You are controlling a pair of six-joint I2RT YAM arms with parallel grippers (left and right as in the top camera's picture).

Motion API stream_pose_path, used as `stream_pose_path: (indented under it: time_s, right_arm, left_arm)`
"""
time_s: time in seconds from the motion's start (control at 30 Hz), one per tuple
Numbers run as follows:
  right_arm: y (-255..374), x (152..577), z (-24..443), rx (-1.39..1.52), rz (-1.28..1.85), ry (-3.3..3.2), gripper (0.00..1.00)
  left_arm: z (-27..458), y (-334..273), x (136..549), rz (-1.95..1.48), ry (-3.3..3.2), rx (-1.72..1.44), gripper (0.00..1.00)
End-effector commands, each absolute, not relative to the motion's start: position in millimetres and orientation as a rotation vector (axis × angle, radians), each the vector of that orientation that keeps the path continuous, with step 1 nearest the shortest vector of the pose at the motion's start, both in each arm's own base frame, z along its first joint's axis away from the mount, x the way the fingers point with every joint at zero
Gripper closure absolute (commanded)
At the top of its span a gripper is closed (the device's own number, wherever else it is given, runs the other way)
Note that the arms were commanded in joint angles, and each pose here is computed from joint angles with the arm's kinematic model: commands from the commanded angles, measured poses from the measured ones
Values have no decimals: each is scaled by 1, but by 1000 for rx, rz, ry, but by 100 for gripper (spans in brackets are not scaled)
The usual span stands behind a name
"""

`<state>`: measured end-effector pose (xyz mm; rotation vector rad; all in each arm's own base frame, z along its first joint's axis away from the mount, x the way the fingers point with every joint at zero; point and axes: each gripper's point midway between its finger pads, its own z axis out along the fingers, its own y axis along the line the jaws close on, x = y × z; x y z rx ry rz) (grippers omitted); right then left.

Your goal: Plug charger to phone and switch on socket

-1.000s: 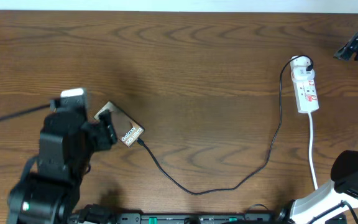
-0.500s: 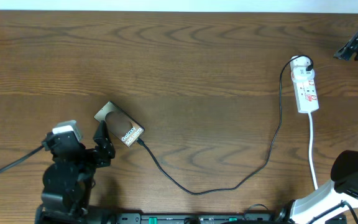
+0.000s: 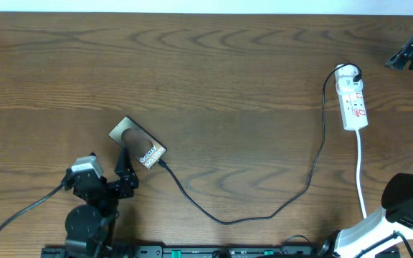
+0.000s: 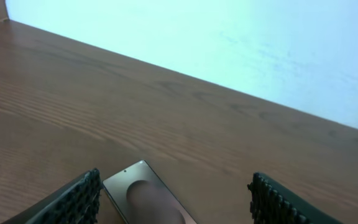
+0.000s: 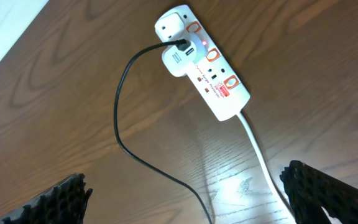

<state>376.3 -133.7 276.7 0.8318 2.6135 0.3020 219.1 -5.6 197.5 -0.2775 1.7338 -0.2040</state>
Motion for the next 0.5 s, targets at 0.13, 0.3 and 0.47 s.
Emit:
stream_pose_path:
  time_s: [0.13, 0.3, 0.47]
  right_arm:
    - [-134, 376, 281, 846, 297, 2599, 1]
    - [-134, 376, 281, 846, 297, 2599, 1]
    - [-134, 376, 281, 846, 297, 2599, 1]
  left_arm:
    - [199, 4, 220, -186, 1690, -322, 26]
    - [206, 10, 220, -186, 1656, -359, 26]
    - [205, 16, 220, -178, 1648, -398, 26]
